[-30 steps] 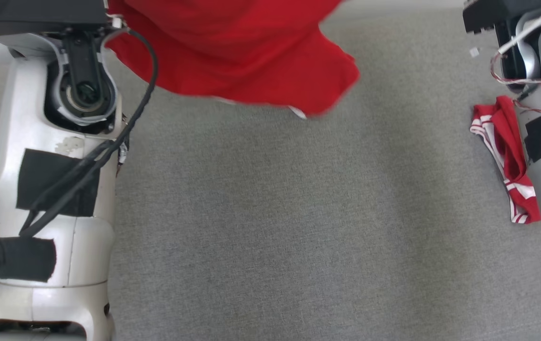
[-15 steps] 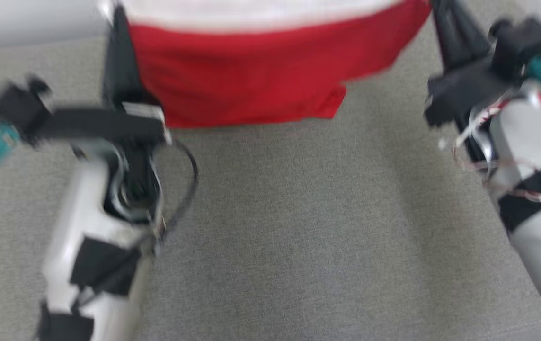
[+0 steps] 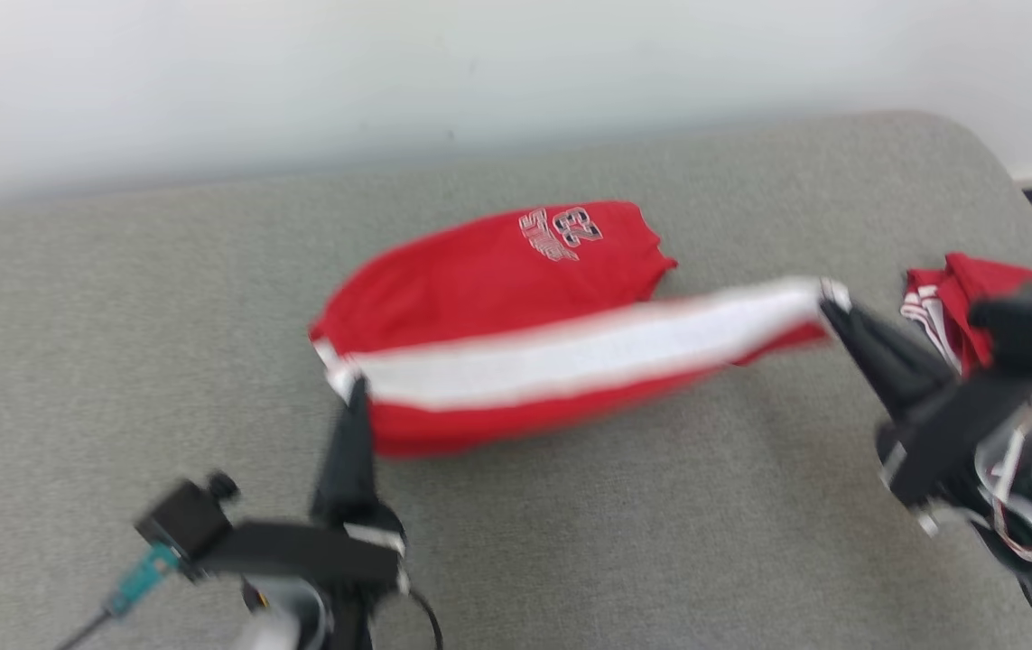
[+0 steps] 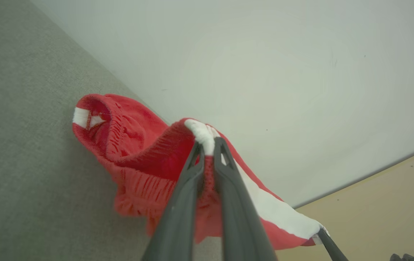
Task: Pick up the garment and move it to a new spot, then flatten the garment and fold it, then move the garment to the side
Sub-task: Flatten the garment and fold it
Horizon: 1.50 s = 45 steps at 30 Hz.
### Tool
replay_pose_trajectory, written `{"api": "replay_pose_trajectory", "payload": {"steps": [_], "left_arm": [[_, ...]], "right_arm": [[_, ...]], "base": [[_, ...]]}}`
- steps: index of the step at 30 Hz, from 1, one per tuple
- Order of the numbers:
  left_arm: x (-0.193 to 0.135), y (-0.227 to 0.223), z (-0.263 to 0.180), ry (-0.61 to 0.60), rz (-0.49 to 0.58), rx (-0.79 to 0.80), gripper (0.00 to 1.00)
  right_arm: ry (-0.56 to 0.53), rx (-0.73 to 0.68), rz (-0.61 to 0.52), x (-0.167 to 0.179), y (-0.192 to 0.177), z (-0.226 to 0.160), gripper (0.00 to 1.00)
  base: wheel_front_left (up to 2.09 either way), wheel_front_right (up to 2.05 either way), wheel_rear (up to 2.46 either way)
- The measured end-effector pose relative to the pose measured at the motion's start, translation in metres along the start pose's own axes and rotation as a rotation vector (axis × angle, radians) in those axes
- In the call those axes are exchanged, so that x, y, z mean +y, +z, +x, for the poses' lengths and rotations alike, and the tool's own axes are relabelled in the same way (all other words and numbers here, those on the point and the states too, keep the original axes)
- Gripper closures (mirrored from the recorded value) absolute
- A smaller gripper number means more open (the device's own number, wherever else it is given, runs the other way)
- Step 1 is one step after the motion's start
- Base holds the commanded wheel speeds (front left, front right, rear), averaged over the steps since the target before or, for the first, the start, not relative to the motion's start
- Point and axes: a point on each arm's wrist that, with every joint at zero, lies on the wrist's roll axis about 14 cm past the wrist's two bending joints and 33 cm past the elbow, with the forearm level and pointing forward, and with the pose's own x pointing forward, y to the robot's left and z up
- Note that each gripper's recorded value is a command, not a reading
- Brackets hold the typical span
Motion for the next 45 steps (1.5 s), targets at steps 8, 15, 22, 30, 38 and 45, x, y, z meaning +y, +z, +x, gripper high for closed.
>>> {"api": "replay_pose_trajectory", "payload": {"steps": [8, 15, 22, 30, 38, 45], "left_arm": [[0.028, -0.044, -0.066, 0.097, 0.047, 0.256, 1.0], [0.06, -0.054, -0.11, 0.226, 0.074, 0.394, 1.0], [0.073, -0.064, -0.144, 0.297, 0.06, 0.543, 1.0], [0.051, -0.045, -0.14, 0.225, 0.035, 0.462, 1.0], [0.017, -0.03, -0.083, 0.071, 0.094, 0.285, 1.0], [0.012, -0.02, -0.038, 0.017, 0.174, 0.164, 1.0]], "right_arm": [[0.005, 0.383, 0.198, 0.012, -0.084, -0.066, 1.0], [0.05, 0.644, 0.331, 0.045, -0.133, -0.123, 1.0], [0.045, 0.753, 0.443, 0.062, -0.149, -0.154, 1.0], [-0.026, 0.609, 0.36, 0.045, -0.106, -0.147, 1.0], [0.005, 0.34, 0.141, 0.031, -0.034, -0.062, 1.0], [0.017, 0.252, -0.005, 0.019, -0.017, 0.01, 1.0]], "base": [[0.0, 0.0, 0.0], [0.0, 0.0, 0.0], [0.0, 0.0, 0.0], [0.0, 0.0, 0.0], [0.0, 0.0, 0.0], [0.0, 0.0, 0.0]]}}
